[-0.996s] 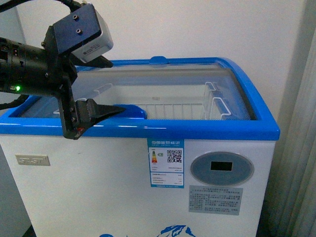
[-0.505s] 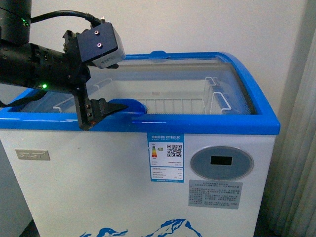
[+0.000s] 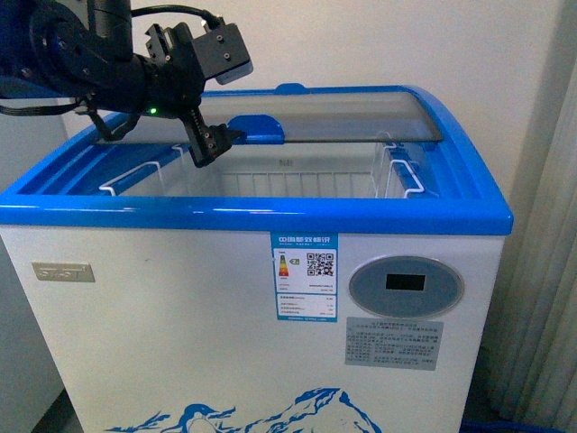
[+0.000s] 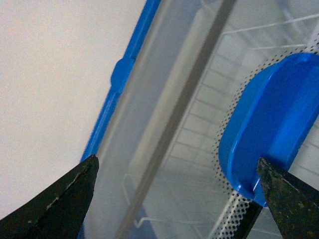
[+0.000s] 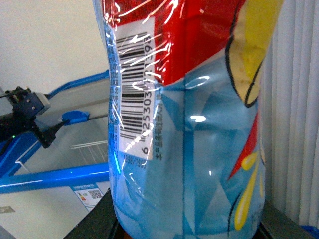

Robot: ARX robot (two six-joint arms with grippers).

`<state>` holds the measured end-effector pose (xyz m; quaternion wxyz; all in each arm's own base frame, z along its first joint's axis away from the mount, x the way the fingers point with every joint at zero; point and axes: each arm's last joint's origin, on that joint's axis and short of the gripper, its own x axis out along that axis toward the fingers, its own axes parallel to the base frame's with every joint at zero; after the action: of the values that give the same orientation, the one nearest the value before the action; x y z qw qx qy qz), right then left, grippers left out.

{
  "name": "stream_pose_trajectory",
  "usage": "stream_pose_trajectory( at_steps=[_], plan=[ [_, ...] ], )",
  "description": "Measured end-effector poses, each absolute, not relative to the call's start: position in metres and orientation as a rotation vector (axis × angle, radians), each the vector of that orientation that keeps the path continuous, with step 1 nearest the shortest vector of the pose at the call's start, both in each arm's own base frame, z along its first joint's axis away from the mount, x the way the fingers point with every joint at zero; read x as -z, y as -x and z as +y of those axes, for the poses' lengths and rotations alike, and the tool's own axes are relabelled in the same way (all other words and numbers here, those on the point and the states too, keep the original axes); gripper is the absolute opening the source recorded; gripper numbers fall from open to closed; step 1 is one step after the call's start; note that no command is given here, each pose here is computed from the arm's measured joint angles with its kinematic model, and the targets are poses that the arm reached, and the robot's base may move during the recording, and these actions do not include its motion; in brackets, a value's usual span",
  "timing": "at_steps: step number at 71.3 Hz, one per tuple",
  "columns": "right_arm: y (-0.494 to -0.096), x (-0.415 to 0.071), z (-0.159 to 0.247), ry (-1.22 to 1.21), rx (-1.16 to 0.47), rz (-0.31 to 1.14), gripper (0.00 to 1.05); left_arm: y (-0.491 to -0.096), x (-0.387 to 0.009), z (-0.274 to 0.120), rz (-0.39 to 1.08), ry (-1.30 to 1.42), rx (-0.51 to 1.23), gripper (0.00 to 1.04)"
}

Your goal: Put drink in fridge

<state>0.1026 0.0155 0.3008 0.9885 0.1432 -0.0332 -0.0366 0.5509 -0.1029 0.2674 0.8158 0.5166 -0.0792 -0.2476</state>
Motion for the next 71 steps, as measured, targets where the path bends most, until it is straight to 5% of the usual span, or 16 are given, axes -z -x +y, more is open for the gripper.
stream_pose_trajectory(
  at_steps=[13, 26, 38, 47, 60, 71],
  plan=[
    [-0.103, -0.301, 0.015, -0.288, 0.074, -0.067, 0.4, -0.582, -0.267, -0.119, -0.218, -1.107, 0.322, 0.97],
    [-0.103, -0.301, 0.015, -0.288, 0.073, -0.067, 0.4, -0.571, -0.271, -0.122, -0.208, -0.95, 0.125, 0.97],
    [-0.103, -0.301, 0.015, -0.288, 0.076, -0.067, 0.4, -0.514, -0.296, -0.097, -0.107, -0.676, 0.075, 0.97],
    [-0.103, -0.301, 0.015, -0.288, 0.074, -0.067, 0.4, -0.433, -0.298, -0.071, 0.006, -0.403, 0.127, 0.97],
    [-0.103, -0.313, 0.014, -0.237, -0.156, 0.379, 0.4, -0.331, -0.268, -0.035, -0.078, -0.098, 0.012, 0.68],
    [-0.135, -0.319, 0.01, -0.112, -0.325, 0.431, 0.4, -0.277, -0.232, -0.019, -0.032, -0.029, -0.012, 0.43]
  ],
)
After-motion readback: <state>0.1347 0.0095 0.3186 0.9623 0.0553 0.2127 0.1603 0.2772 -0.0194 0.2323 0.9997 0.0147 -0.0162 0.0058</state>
